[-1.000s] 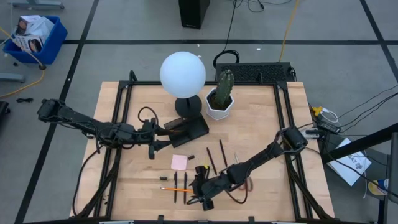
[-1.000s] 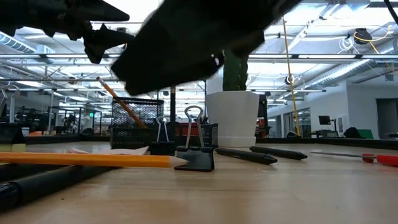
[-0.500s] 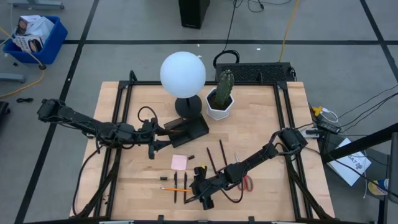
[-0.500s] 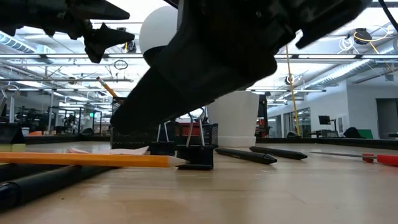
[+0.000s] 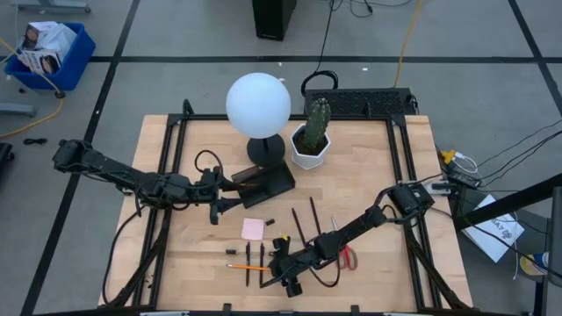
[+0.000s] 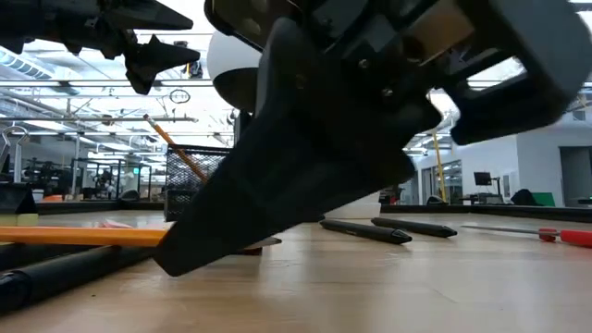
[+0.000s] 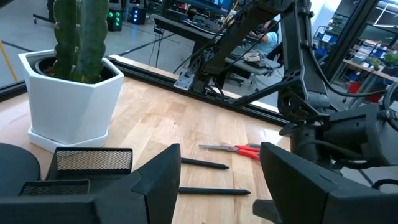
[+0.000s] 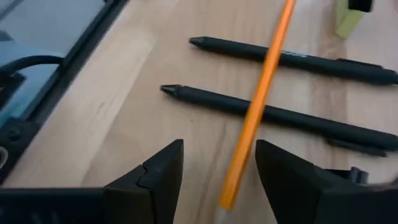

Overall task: Pick and place office supplies into organizer
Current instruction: Put the orange pencil into the desk organizer

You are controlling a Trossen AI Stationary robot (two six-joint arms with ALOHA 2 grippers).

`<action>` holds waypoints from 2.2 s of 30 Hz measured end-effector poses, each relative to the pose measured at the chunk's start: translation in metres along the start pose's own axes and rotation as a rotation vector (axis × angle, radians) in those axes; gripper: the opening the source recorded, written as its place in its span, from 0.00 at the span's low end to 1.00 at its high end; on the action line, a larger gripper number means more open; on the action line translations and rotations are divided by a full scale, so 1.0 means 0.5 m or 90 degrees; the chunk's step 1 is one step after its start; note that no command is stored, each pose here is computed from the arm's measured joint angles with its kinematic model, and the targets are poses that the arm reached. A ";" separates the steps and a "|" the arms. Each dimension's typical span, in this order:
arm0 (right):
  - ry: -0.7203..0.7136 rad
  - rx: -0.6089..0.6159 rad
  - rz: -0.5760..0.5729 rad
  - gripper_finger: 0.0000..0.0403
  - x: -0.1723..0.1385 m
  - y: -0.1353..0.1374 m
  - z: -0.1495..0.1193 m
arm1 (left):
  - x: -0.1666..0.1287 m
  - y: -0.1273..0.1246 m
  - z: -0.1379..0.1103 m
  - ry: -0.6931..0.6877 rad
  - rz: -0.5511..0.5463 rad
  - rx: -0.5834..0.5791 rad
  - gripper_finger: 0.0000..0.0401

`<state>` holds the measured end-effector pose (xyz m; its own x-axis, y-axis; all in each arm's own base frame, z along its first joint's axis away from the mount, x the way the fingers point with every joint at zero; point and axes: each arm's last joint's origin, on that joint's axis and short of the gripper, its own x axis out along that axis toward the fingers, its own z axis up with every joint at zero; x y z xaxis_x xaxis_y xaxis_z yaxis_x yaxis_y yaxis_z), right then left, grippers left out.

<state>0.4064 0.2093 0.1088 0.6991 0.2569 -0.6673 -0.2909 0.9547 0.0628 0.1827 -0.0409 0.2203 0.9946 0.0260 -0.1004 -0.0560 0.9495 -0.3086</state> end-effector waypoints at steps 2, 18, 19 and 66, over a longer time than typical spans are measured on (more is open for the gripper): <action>0.005 -0.001 -0.007 0.46 0.001 -0.001 -0.002 | 0.000 0.000 0.000 0.000 0.000 0.000 0.57; 0.015 0.036 -0.015 0.16 0.001 -0.011 -0.004 | 0.000 0.000 -0.001 0.003 0.001 0.002 0.57; 0.015 0.036 -0.015 0.14 0.001 -0.011 -0.004 | 0.000 0.000 -0.001 0.004 0.001 0.002 0.57; -0.031 -0.041 -0.403 0.05 -0.190 -0.049 0.103 | -0.003 -0.011 0.029 -0.088 -0.049 -0.015 0.57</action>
<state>0.3807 0.1691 0.2090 0.7772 -0.3461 -0.5256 0.1509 0.9133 -0.3783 0.1830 -0.0418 0.2357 0.9985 -0.0026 0.0548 0.0208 0.9428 -0.3328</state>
